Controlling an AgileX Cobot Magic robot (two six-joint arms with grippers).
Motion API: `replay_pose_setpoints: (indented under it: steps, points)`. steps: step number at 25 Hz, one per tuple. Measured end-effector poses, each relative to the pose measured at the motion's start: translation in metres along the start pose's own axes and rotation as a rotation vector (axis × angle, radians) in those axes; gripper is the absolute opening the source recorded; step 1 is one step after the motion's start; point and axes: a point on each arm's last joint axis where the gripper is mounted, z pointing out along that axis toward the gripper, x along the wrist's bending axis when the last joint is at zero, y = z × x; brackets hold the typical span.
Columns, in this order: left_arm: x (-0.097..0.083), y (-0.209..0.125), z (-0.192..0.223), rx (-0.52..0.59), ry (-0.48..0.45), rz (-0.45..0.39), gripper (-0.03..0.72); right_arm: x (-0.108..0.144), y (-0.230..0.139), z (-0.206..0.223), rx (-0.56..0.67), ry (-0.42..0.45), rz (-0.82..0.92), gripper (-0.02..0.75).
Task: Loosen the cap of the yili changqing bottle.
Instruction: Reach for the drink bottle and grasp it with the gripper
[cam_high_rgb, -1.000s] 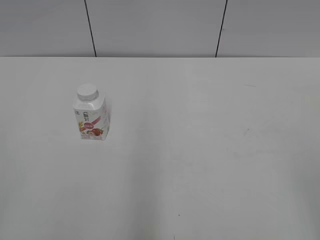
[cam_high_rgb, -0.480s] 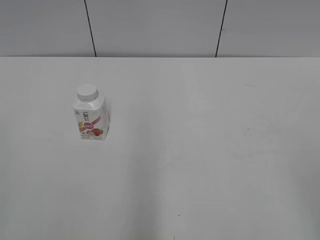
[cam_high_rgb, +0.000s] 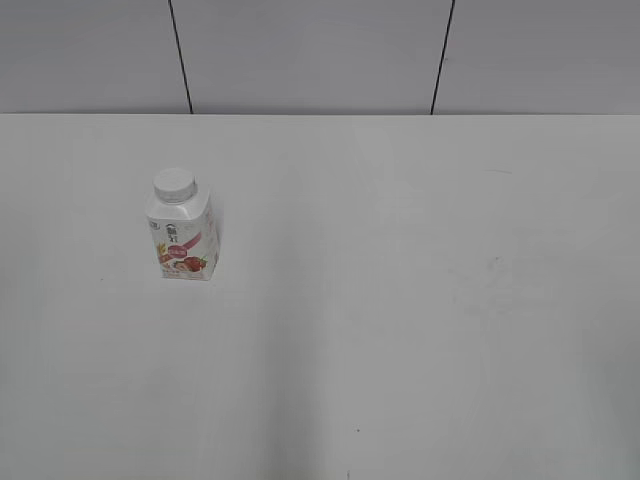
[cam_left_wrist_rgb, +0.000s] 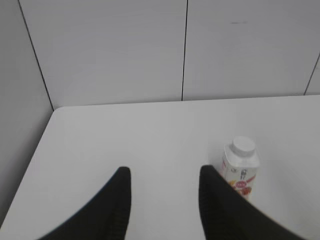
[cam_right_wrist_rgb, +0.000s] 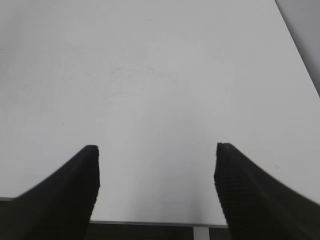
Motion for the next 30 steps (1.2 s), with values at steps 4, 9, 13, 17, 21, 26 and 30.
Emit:
replay_pose_setpoints:
  steps: [4, 9, 13, 17, 21, 26, 30]
  points:
    - [-0.001, 0.015, 0.016, -0.038, 0.003, 0.023, 0.292, 0.000, 0.000, 0.000, 0.000, 0.000, 0.000, 0.565]
    - [-0.002, 0.028, 0.041, -0.059, 0.024, 0.088, 0.292, 0.000, 0.000, 0.000, 0.000, 0.000, 0.000, 0.565]
    - [-0.009, 0.040, 0.074, -0.076, -0.002, 0.110, 0.292, 0.000, 0.000, 0.000, 0.000, 0.000, 0.000, 0.565]
    - [-0.018, 0.044, 0.114, -0.085, -0.052, 0.093, 0.292, 0.000, 0.000, 0.000, 0.000, 0.000, 0.000, 0.565]
    - [-0.026, 0.027, 0.156, -0.063, -0.093, 0.086, 0.292, 0.000, 0.000, 0.000, 0.000, 0.000, 0.000, 0.565]
    - [-0.035, -0.010, 0.193, -0.026, -0.140, 0.074, 0.292, 0.000, 0.000, 0.000, 0.000, 0.000, 0.000, 0.565]
    - [-0.040, -0.034, 0.206, -0.041, -0.177, 0.048, 0.292, 0.000, 0.000, 0.000, 0.000, 0.000, 0.000, 0.565]
